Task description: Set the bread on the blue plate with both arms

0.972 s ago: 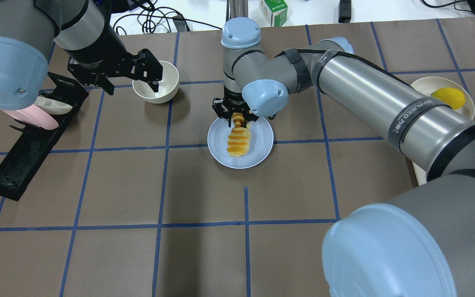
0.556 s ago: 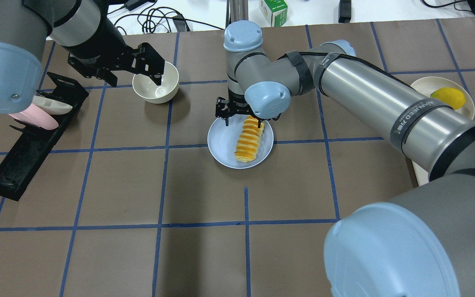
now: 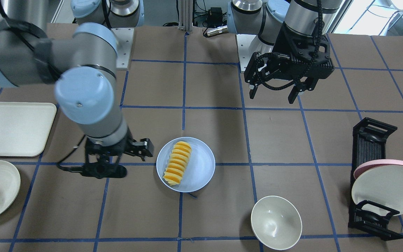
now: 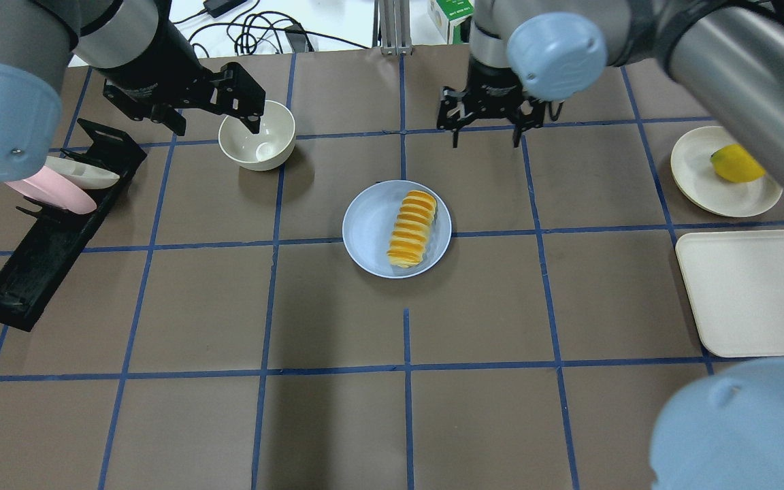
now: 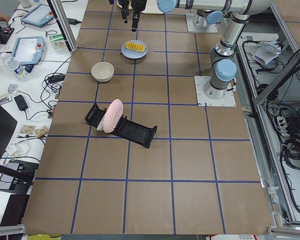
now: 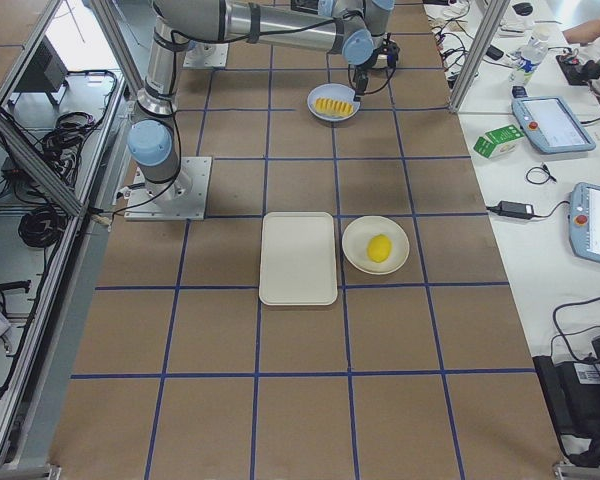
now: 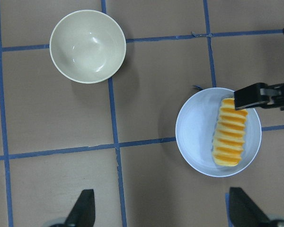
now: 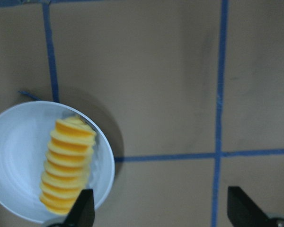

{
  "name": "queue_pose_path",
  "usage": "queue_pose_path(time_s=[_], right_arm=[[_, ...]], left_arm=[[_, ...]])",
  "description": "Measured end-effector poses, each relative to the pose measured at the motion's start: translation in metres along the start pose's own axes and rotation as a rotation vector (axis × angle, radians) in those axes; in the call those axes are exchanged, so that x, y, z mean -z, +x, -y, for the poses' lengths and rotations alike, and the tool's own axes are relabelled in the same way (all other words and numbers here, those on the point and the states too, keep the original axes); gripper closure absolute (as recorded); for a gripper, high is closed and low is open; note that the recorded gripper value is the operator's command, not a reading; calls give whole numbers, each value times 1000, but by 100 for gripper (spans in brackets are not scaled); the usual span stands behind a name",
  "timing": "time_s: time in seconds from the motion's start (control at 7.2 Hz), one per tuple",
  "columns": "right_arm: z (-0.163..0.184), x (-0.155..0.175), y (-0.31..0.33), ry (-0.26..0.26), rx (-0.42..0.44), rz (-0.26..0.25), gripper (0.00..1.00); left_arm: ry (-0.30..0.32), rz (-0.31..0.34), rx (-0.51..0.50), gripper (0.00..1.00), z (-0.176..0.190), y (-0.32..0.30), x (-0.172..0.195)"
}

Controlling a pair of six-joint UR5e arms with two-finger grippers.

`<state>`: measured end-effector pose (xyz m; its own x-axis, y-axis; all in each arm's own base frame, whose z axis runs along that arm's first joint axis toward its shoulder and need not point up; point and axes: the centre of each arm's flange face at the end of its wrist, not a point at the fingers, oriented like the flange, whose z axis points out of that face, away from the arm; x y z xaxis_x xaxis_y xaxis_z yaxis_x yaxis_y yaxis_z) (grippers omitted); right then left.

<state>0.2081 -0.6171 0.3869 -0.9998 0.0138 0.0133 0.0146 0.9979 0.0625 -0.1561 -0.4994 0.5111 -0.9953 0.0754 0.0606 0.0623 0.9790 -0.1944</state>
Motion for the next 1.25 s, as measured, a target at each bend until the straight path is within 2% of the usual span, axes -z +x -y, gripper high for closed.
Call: queue_pose_path(time_s=[0.28, 0.42, 0.56, 0.97, 1.25], right_arm=[[-55, 79, 42, 5, 58, -13, 0], [-78, 96, 48, 9, 70, -11, 0], [-83, 99, 53, 26, 77, -13, 0], [-85, 92, 52, 31, 83, -5, 0], [-82, 95, 51, 81, 90, -7, 0]], left_arm=[[-17, 42, -6, 0, -2, -5, 0], [-18, 55, -16, 0, -2, -6, 0], [-19, 69, -30, 0, -3, -8, 1], [-23, 82, -47, 0, -4, -10, -3], [-23, 83, -48, 0, -5, -10, -3]])
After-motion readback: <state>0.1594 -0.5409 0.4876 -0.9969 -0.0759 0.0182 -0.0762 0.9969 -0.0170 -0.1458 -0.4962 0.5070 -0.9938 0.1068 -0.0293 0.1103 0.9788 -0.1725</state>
